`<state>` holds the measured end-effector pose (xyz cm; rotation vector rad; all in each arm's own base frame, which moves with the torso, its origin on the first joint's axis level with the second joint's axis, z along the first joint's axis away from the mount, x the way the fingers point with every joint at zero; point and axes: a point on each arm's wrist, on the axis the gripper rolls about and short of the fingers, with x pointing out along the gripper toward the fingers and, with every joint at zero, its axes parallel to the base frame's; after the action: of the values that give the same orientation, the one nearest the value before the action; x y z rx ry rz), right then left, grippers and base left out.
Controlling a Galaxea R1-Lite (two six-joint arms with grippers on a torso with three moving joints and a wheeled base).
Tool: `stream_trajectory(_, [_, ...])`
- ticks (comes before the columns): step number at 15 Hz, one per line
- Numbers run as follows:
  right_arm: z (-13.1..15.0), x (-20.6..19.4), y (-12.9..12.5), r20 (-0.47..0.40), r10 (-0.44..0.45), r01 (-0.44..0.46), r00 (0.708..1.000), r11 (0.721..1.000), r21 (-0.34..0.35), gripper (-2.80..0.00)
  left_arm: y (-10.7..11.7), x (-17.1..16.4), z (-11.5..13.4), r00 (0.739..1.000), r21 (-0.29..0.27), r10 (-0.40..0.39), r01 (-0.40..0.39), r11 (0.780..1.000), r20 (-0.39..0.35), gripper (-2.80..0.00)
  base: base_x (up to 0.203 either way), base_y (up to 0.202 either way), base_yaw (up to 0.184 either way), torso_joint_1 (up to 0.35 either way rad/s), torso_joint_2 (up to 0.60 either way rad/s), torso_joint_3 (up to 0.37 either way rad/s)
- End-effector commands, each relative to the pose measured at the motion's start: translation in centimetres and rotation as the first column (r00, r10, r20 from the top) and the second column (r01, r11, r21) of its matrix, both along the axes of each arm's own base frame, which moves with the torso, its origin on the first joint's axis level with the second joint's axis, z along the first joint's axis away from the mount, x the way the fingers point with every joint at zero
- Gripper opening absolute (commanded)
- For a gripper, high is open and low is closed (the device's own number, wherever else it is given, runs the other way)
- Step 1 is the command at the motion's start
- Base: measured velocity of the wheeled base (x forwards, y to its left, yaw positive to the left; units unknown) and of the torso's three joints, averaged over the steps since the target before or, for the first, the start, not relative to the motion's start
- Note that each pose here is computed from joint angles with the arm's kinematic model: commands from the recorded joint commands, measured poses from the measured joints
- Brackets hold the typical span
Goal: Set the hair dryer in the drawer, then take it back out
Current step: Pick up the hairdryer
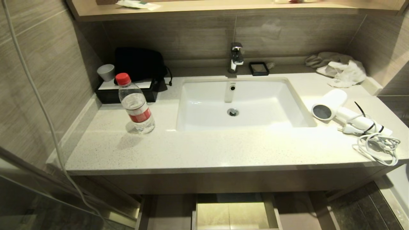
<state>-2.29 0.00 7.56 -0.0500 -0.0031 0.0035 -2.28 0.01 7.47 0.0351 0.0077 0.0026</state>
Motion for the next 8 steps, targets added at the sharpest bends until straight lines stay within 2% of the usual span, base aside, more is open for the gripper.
stream_trajectory(1, [-0.02,0.02,0.0,0.0,0.001,-0.001,1.0,1.0,0.001,-2.8,0.0,0.0,0.0,1.0,0.0,0.0,0.0,1.0,0.0,-2.8,0.0,0.0,0.0,0.269,-0.21,0.051])
stream_trajectory(4, [-0.04,0.03,0.0,-0.002,0.001,-0.001,1.0,1.0,0.001,-2.8,0.0,0.0,0.01,1.0,-0.001,0.0,0.0,1.0,0.001,-2.8,0.0,0.0,0.0,0.322,-0.26,0.063])
stream_trajectory(8, [-0.03,0.02,0.0,-0.001,-0.001,0.001,1.0,1.0,0.002,-2.8,0.0,0.0,0.0,1.0,0.0,0.0,0.0,1.0,0.0,-2.8,0.0,0.0,0.0,0.081,-0.07,0.017])
